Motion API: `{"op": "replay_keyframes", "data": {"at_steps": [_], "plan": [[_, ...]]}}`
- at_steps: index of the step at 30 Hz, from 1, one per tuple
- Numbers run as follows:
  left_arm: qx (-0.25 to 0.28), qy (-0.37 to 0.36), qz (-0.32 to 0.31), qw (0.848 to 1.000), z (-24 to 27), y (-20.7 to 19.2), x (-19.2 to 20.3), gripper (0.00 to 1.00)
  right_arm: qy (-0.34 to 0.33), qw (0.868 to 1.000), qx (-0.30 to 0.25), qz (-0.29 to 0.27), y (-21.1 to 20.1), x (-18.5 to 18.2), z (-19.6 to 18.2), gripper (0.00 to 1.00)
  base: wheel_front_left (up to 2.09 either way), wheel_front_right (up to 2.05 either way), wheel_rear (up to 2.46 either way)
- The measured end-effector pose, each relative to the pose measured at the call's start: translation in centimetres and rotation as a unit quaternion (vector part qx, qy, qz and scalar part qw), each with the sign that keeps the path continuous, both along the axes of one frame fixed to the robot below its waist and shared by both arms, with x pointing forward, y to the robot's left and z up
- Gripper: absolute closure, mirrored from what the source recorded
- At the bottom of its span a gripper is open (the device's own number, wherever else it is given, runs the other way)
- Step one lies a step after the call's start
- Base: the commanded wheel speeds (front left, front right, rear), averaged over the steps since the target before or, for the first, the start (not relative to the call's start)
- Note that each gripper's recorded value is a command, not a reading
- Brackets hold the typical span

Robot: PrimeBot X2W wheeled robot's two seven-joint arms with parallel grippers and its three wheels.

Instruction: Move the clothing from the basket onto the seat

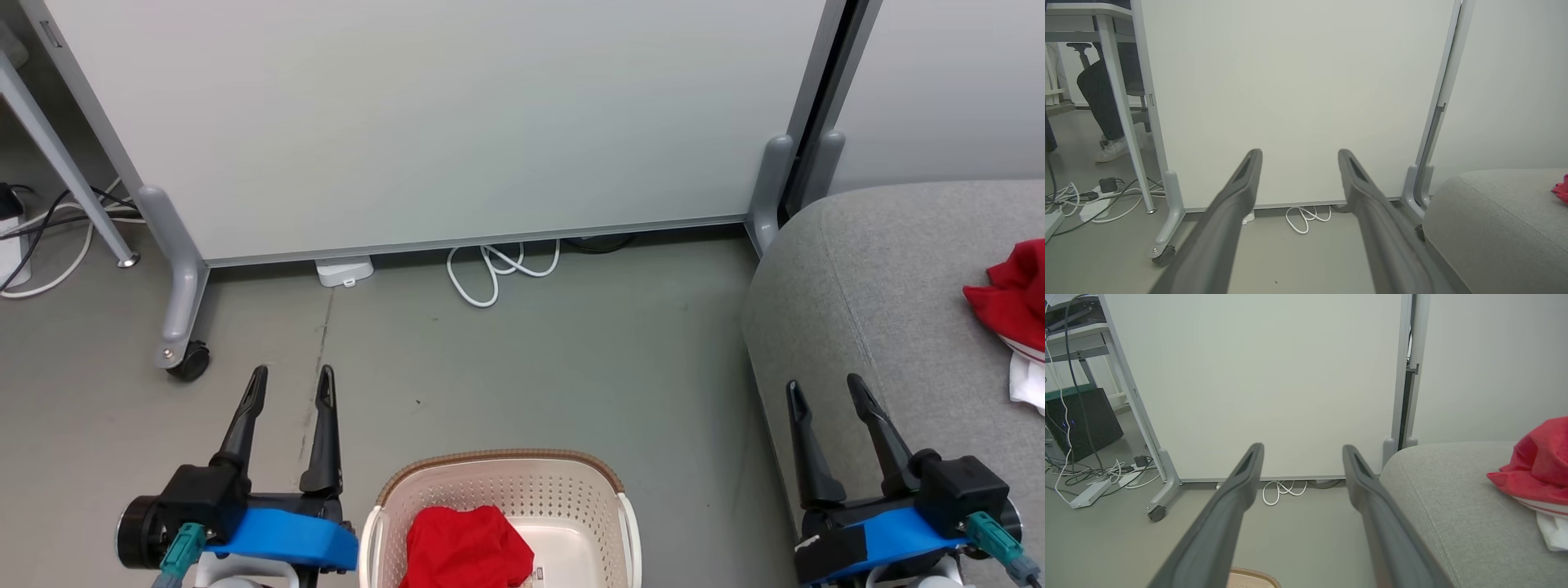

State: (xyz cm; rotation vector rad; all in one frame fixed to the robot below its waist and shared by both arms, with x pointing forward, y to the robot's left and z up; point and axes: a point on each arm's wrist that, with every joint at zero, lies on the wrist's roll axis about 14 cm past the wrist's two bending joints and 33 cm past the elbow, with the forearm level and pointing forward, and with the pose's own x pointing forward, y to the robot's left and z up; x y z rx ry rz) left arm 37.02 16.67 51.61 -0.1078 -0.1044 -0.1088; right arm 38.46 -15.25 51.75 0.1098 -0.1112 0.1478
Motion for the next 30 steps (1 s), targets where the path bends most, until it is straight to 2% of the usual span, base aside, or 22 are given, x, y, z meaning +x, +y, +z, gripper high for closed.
{"op": "replay_keyframes", "data": {"at_steps": [30], "plan": [[-0.003,0.008,0.011,1.0,-0.6,0.5,-0.6,0.0,0.015,1.0,0.013,0.013,1.2,-0.2,-0.9,0.0,0.0,0.0,0.0]]}}
